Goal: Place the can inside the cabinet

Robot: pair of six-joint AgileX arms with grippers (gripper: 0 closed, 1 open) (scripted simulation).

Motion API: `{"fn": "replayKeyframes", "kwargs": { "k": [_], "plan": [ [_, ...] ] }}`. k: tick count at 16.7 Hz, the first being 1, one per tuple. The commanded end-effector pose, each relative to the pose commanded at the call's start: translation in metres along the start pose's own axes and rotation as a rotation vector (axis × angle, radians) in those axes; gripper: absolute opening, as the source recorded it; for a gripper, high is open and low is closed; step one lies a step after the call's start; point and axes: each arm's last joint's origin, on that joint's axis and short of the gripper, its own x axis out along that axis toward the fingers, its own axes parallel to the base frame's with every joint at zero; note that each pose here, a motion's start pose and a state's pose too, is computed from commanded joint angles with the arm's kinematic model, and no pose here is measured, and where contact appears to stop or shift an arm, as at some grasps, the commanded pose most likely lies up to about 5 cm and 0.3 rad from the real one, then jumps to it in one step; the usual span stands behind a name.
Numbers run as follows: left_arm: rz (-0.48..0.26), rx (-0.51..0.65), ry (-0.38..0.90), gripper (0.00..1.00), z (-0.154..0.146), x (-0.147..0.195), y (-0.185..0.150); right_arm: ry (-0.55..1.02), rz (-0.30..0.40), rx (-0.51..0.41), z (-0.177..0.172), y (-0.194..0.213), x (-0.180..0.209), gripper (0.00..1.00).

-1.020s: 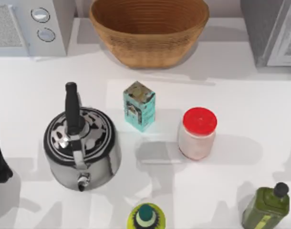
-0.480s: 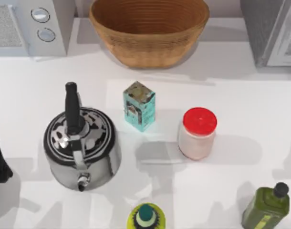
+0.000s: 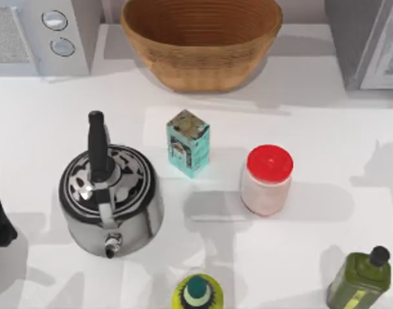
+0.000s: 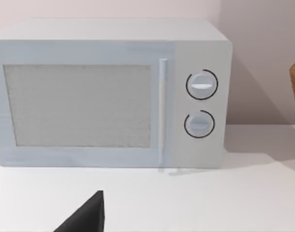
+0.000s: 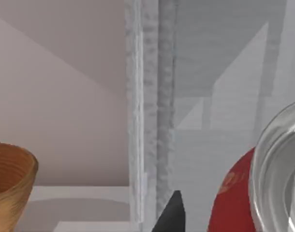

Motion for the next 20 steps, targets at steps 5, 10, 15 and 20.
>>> {"fn": "replayKeyframes", "kwargs": {
  "k": [5,10,15,20],
  "plan": [
    [0.000,0.000,0.000,1.00,0.000,0.000,0.000,-0.047,0.000,0.003,0.086,0.007,0.021,0.00],
    [0.000,0.000,0.000,1.00,0.000,0.000,0.000,-0.065,0.002,0.006,0.160,0.021,0.065,0.00],
    [0.000,0.000,0.000,1.00,0.000,0.000,0.000,-0.041,0.003,0.004,0.193,0.036,0.109,0.00],
    [0.000,0.000,0.000,1.00,0.000,0.000,0.000,-0.033,0.003,0.003,0.199,0.040,0.120,0.00]
  ]
}}
